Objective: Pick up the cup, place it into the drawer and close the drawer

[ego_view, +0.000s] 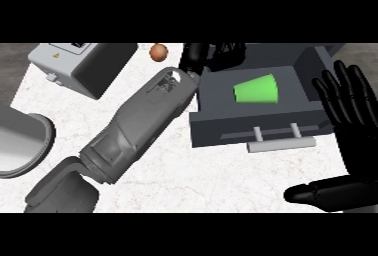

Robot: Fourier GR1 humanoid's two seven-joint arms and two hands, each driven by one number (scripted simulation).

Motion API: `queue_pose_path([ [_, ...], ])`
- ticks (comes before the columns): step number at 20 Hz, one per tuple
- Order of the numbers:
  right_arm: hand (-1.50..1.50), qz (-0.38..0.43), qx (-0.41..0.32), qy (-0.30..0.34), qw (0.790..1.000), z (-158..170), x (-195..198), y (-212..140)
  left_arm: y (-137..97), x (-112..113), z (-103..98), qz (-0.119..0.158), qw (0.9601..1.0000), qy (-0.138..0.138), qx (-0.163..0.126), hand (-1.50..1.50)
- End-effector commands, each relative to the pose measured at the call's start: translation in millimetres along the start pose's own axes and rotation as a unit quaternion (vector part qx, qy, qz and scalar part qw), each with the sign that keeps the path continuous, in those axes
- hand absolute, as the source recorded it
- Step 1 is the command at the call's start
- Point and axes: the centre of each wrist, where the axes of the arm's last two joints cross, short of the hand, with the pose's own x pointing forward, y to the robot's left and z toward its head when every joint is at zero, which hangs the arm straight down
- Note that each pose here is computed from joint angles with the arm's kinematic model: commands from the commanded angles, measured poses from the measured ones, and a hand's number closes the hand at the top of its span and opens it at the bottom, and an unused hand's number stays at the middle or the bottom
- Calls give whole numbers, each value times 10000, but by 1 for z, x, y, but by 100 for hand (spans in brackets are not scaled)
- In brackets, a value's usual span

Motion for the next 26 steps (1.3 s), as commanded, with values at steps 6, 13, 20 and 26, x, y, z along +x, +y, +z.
queue_pose_path([
  [6,-150,-143,145,-107,9997,-1,-1,-4,-5,-4,4,-211,9997,73,51,-150],
  [13,-150,-448,95,-130,9989,-7,6,1,-11,8,4,662,9974,-295,19,-150],
  [20,-150,-469,184,-135,9986,-4,1,-12,-12,31,-4,1496,9871,-576,15,-150],
  [26,150,282,875,210,9955,23,14,-31,34,15,3,1768,9817,-558,429,-150],
])
